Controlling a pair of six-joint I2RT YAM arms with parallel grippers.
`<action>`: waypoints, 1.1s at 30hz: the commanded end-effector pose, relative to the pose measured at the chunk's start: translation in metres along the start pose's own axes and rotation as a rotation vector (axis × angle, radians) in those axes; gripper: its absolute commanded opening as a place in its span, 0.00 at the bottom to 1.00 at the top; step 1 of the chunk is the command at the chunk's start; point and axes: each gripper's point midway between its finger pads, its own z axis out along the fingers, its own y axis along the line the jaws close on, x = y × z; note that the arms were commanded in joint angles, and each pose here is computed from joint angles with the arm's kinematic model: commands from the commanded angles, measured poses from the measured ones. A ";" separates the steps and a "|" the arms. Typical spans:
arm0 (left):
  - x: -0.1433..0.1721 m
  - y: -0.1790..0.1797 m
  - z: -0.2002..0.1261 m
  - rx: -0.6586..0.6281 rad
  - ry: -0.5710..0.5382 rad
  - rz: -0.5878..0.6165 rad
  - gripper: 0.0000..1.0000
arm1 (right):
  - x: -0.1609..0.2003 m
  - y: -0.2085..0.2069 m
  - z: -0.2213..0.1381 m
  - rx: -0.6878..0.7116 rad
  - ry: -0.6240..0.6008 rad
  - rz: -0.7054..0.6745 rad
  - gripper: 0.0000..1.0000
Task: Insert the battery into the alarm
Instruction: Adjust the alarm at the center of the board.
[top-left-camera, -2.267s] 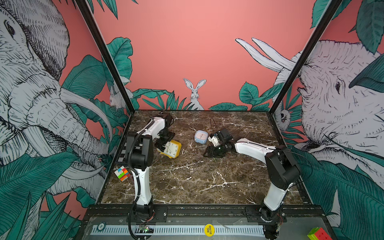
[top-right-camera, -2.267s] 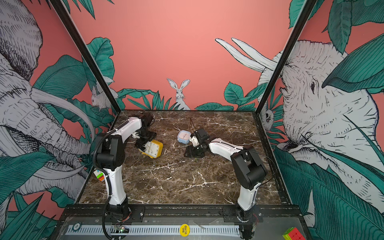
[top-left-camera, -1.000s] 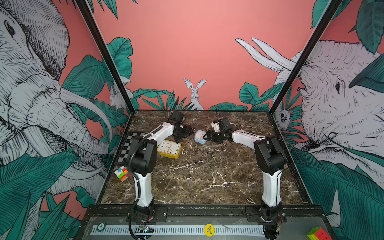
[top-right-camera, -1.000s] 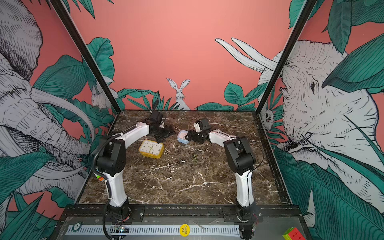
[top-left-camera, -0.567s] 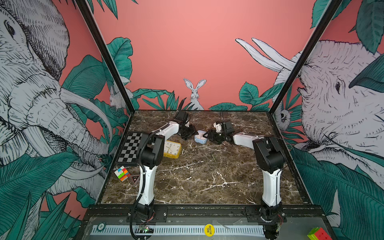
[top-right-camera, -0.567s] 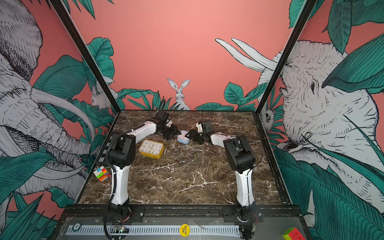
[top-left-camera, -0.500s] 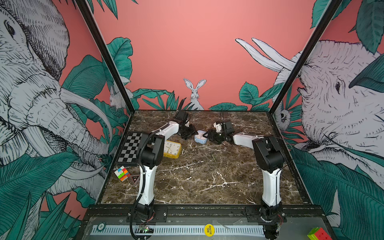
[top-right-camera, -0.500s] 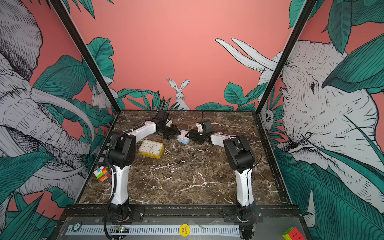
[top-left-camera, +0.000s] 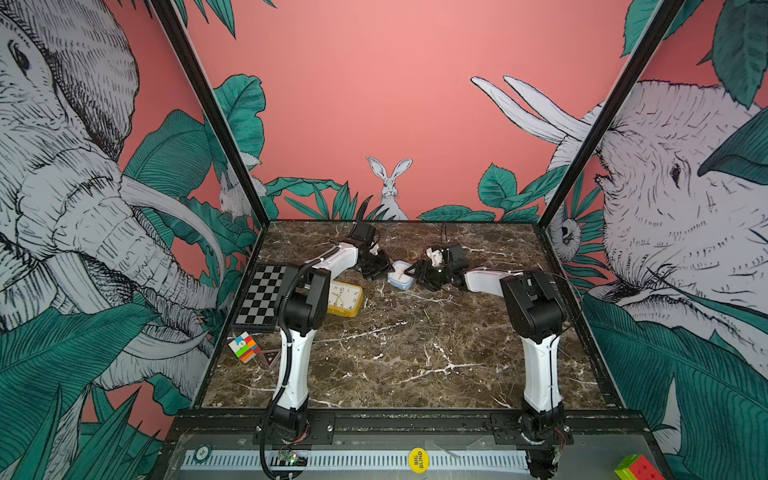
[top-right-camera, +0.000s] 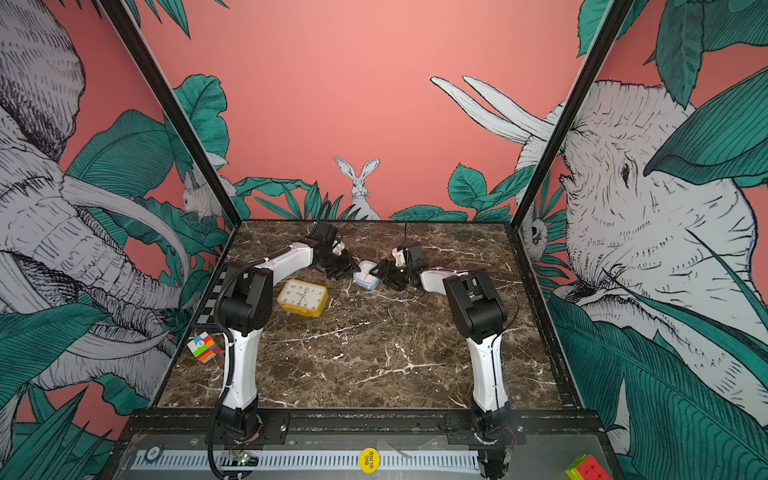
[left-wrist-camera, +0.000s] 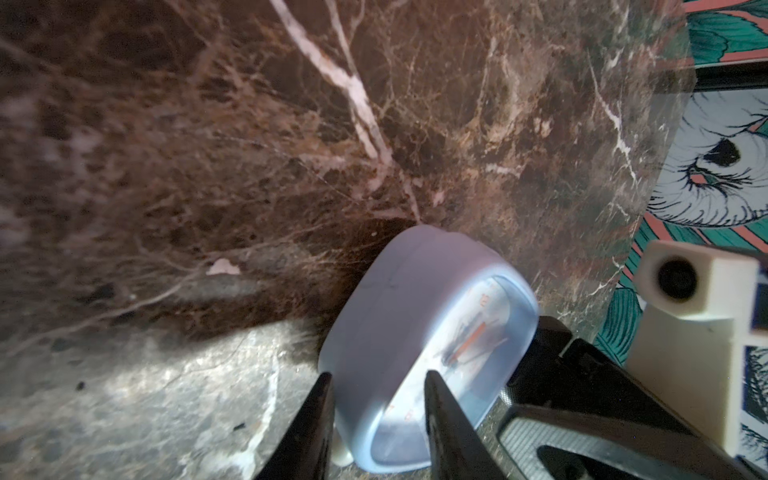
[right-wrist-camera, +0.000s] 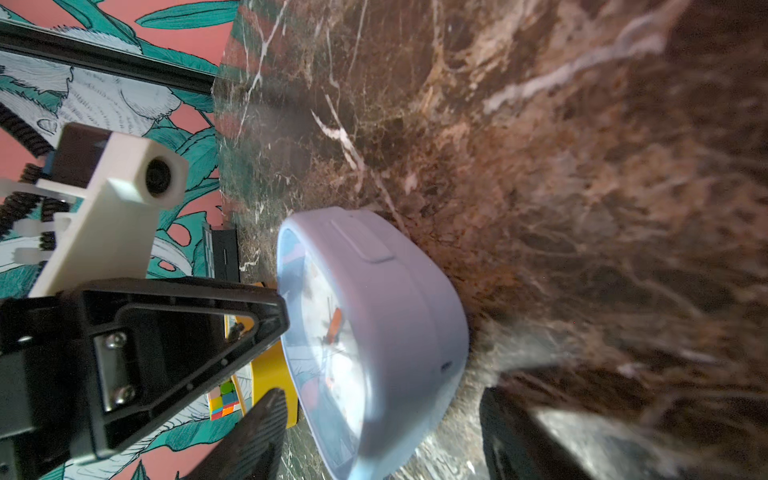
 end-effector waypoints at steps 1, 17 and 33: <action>0.008 0.026 0.011 -0.041 0.032 -0.071 0.33 | 0.003 -0.009 0.008 -0.020 0.003 0.018 0.72; 0.018 0.039 0.015 -0.056 0.080 -0.074 0.29 | 0.003 -0.018 0.020 -0.035 0.012 0.000 0.63; 0.019 0.021 -0.016 -0.023 0.015 -0.001 0.52 | -0.008 0.003 0.004 -0.012 -0.015 -0.073 0.37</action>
